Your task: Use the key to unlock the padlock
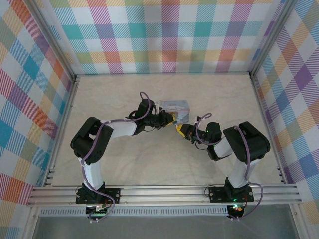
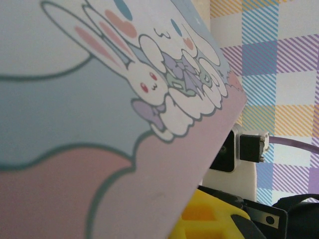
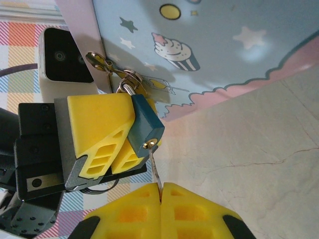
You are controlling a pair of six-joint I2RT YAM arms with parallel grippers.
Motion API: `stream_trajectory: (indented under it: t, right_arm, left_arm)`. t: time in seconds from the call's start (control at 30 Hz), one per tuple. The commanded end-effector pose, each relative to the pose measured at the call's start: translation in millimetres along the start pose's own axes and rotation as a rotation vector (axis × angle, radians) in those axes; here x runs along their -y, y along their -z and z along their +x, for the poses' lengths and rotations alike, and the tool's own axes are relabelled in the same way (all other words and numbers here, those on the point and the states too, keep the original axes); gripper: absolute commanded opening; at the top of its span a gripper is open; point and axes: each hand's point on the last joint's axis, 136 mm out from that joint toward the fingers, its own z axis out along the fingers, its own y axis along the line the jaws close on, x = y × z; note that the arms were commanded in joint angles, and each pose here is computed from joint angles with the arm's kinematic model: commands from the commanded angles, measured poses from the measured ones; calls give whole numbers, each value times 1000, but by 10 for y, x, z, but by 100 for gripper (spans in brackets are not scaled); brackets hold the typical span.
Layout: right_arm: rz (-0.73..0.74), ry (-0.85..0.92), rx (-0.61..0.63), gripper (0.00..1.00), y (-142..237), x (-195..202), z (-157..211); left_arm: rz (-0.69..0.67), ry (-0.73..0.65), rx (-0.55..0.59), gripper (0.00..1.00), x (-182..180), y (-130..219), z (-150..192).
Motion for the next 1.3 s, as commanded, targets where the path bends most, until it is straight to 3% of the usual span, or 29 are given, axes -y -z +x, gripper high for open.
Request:
stream_trajectory:
  t: [0.0,0.5,1.03,1.27]
  right_arm:
    - [-69,-8,33,0,-35,-232,-96]
    - [-58,-131,64,0,-45,-168,-189]
    - [-94,-34,-21,0,-53,-272,-210]
    - [-89,-68,-24,0,-82,-239,-233]
  left_arm:
    - [70,-29,-14,8,195,69,18]
    - [105,-42,-15,8,267,90,26]
    - [153,-35,-18,7,345,111,11]
    - [166,-33,-8,7,380,111,-14]
